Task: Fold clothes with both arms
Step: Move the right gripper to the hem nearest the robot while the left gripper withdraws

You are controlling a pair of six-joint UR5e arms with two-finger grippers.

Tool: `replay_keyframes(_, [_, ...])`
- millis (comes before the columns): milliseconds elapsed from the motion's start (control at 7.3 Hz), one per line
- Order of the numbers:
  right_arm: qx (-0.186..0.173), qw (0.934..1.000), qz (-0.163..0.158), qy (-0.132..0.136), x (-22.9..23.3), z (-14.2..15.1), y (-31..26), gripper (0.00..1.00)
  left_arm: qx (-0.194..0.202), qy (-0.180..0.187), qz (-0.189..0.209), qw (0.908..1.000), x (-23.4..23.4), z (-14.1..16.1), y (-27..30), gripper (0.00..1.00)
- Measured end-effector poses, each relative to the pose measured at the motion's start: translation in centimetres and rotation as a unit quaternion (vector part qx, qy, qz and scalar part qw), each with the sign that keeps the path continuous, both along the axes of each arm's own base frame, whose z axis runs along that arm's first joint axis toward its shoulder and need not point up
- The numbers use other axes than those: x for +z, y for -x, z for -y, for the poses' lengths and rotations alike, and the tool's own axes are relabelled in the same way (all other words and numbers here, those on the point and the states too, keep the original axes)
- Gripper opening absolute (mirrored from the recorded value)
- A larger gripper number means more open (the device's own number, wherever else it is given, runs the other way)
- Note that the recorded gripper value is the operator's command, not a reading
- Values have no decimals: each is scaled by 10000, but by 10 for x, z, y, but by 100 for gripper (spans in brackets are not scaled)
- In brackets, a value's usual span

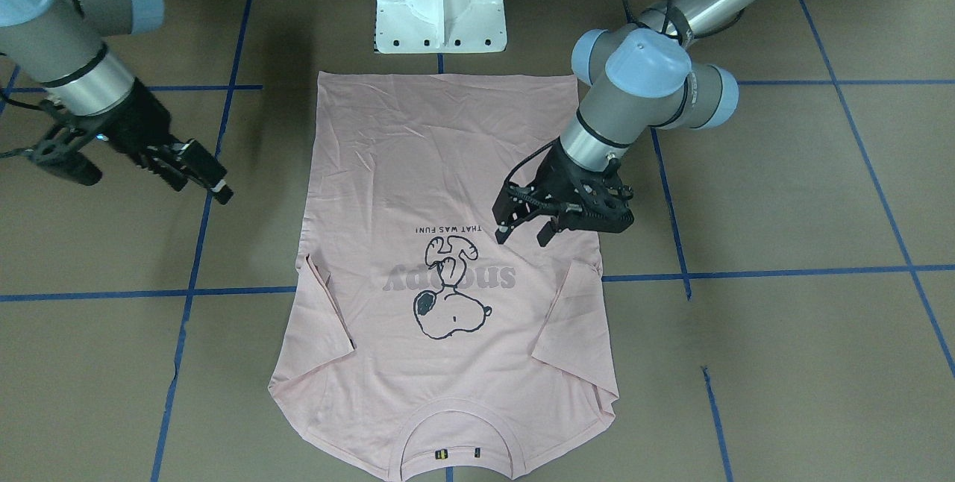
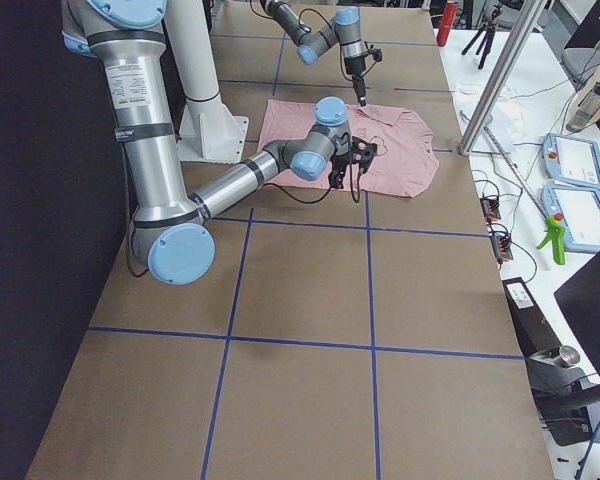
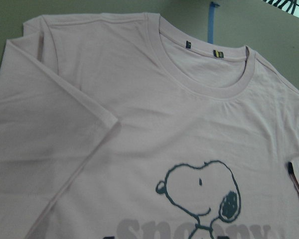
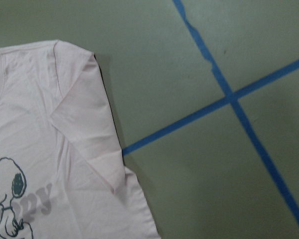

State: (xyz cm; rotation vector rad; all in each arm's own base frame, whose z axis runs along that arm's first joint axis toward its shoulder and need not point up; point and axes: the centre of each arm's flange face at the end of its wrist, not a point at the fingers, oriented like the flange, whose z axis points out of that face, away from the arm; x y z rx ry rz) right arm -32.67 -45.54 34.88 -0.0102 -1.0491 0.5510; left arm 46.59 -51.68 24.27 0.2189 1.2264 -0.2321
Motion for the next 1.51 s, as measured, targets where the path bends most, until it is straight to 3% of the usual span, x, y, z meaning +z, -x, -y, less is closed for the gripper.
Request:
replay_keyframes(274, [147,9995,-25,262,-6,-67,69,96,185,-24,-161,9997,5,-44,24,80])
replay_keyframes(548, [343,9978,-257,510,-19,-139,116,95,469,37,-223,9986,8,-59,29,80])
replay_keyframes(685, [462,9964,-336,630,-24,-167,129,90,541,62,-241,9982,7,-62,31,88])
replay_keyframes(822, [543,9948,-417,750,-22,-188,141,83,559,96,-219,9982,8,-64,33,92])
replay_keyframes(1096, [568,9910,-665,1011,-17,-219,159,81,420,75,-193,9989,8,-65,38,92])
replay_keyframes(1507, [556,9871,-766,1292,-13,-249,171,81,344,154,-234,9990,5,-67,39,92])
